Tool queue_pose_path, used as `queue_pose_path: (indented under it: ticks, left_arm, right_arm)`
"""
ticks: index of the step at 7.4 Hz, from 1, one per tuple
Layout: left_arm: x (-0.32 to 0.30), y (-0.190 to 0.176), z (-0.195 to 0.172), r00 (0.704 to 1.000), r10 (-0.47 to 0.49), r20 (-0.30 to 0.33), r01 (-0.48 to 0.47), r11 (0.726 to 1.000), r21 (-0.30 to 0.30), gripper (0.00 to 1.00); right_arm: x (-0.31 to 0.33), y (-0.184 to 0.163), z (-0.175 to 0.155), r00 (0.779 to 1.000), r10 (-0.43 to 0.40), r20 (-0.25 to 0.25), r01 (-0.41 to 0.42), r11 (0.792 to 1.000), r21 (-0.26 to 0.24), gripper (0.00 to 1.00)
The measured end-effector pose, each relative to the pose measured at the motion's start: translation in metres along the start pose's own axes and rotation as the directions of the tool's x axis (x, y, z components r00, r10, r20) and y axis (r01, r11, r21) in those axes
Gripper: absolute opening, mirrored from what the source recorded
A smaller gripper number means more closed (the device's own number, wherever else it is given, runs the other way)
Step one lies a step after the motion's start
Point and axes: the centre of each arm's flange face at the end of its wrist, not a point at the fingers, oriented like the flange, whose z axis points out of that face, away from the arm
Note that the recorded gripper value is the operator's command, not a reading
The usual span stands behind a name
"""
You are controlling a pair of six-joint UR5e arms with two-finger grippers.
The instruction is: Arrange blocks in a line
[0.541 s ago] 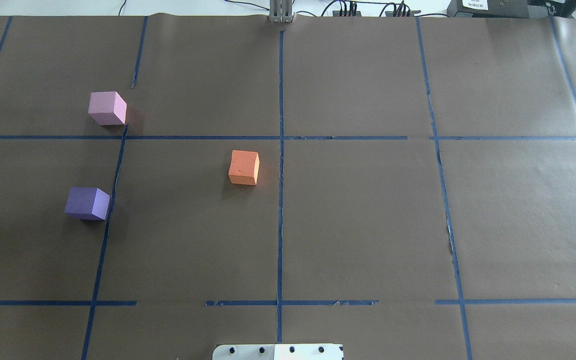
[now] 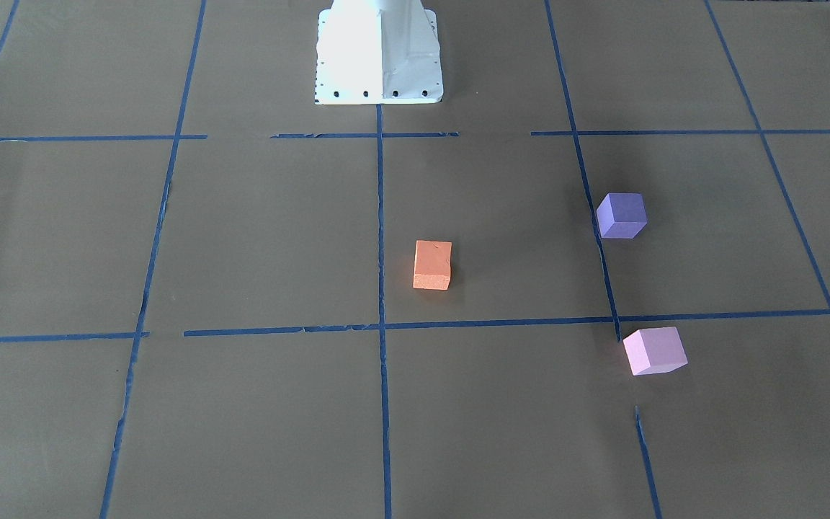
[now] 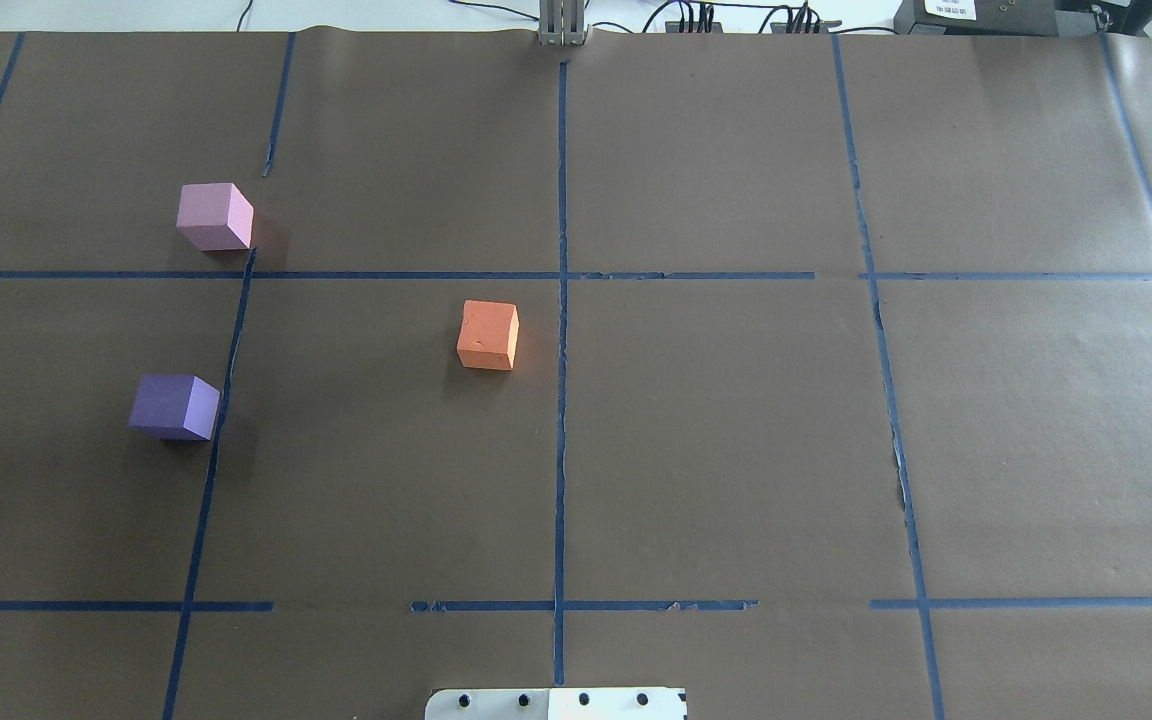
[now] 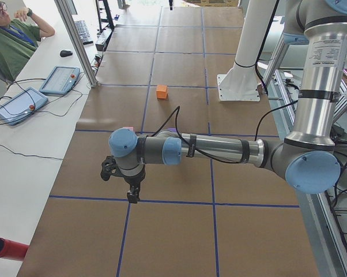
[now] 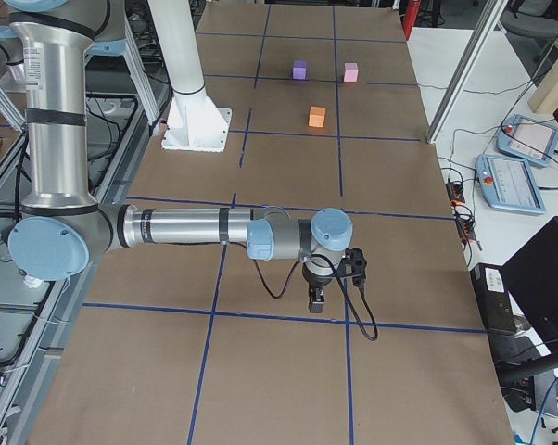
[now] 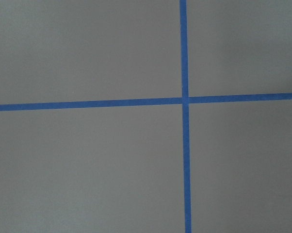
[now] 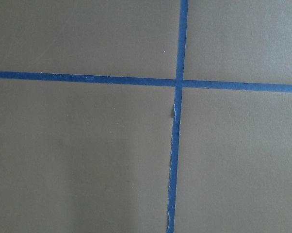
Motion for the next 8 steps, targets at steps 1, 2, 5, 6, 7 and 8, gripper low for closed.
queue_pose_path:
  ticks: [1,2,5,6,7,8]
  left_arm:
    - [0.037,-0.019,-0.029,0.999,0.046,-0.021,-0.045,0.998,0.040,1.00]
    - [0.082,-0.036,-0.051,0.994,0.097,-0.055,-0.093,0.993,0.066,1.00]
    - [0.250,-0.081,-0.072,0.976,0.180,-0.124,-0.169,0.981,0.096,1.00]
    - [0.302,-0.087,-0.076,0.973,0.180,-0.147,-0.167,0.981,0.099,1.00]
    - [0.358,-0.091,-0.072,0.974,0.159,-0.164,-0.146,0.985,0.088,1.00]
    - [0.418,-0.089,-0.057,0.978,0.137,-0.155,-0.126,0.989,0.077,1.00]
  right_arm:
    - [0.000,0.000,0.000,1.000,0.000,0.000,0.000,1.000,0.000,1.00]
    - [0.000,0.000,0.000,1.000,0.000,0.001,0.000,1.000,0.000,1.00]
    - [0.000,0.000,0.000,1.000,0.001,0.000,-0.001,1.000,-0.001,1.00]
    - [0.000,0.000,0.000,1.000,0.000,0.000,0.000,1.000,-0.001,1.00]
    - [0.000,0.000,0.000,1.000,0.000,0.000,0.000,1.000,0.000,1.00]
    - [0.000,0.000,0.000,1.000,0.000,0.000,0.000,1.000,0.000,1.00]
